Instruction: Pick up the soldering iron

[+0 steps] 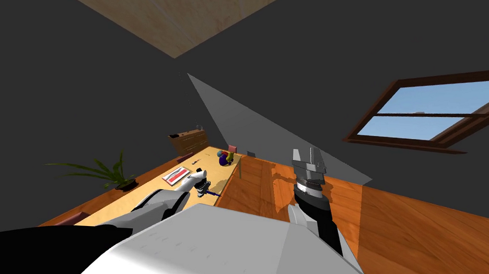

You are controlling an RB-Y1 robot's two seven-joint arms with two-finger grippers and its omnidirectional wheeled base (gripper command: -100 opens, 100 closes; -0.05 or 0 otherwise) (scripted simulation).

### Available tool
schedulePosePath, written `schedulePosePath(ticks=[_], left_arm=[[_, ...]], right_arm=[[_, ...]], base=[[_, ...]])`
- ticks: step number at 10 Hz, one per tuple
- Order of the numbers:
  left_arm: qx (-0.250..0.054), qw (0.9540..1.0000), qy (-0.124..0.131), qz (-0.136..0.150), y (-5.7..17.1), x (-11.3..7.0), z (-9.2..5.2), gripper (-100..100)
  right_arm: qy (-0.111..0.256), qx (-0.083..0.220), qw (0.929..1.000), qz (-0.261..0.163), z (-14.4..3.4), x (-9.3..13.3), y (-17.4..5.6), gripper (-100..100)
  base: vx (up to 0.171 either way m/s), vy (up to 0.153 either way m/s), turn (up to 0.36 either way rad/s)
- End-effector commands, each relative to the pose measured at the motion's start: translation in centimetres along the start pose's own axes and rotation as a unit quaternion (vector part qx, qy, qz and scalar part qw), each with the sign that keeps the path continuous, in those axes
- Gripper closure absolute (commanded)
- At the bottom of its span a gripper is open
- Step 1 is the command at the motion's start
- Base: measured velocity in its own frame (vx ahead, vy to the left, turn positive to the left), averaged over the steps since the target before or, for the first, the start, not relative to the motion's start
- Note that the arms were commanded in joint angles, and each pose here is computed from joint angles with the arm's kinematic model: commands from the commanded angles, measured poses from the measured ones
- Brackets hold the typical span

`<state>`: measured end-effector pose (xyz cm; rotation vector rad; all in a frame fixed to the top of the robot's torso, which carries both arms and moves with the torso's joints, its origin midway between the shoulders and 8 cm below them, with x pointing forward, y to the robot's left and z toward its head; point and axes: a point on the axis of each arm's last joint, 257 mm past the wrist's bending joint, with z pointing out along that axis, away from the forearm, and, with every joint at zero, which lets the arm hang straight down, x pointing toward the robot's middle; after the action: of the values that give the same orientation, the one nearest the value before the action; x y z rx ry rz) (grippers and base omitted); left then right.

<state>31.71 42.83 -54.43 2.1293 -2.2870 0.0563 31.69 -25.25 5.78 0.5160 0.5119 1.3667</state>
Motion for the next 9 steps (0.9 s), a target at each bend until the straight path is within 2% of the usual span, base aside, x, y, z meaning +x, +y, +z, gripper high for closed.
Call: schedulePosePath(ticks=[1,2,3,4,6,8,9], left_arm=[[0.000,1.0000,0.000,0.000,0.0,0.0,0.0,100],[0.000,1.0000,0.000,0.000,0.0,0.0,0.0,100],[0.000,1.0000,0.000,0.000,0.0,0.0,0.0,0],[0.003,1.0000,0.000,0.001,-0.4,-0.3,-0.6,100],[0.002,1.0000,0.000,0.003,-1.0,-1.5,-2.1,100],[0.003,1.0000,-0.001,0.003,-1.0,-1.4,-1.9,100],[0.003,1.0000,0.000,0.003,-1.0,-1.4,-2.0,0]], right_arm=[[0.000,0.000,1.0000,0.000,0.0,0.0,0.0,0],[0.000,0.000,1.0000,0.000,0.0,0.0,0.0,0],[0.000,0.000,1.0000,0.000,0.0,0.0,0.0,0],[0.000,0.000,1.0000,0.000,0.0,0.0,0.0,0],[0.000,0.000,1.0000,0.000,0.0,0.0,0.0,0],[0.000,0.000,1.0000,0.000,0.0,0.0,0.0,0],[0.000,0.000,1.0000,0.000,0.0,0.0,0.0,0]], base=[[0.000,0.000,0.000],[0.000,0.000,0.000],[0.000,0.000,0.000],[-0.007,-0.022,0.001],[-0.022,-0.058,0.022],[-0.013,-0.033,0.009],[0.000,0.000,0.000]])
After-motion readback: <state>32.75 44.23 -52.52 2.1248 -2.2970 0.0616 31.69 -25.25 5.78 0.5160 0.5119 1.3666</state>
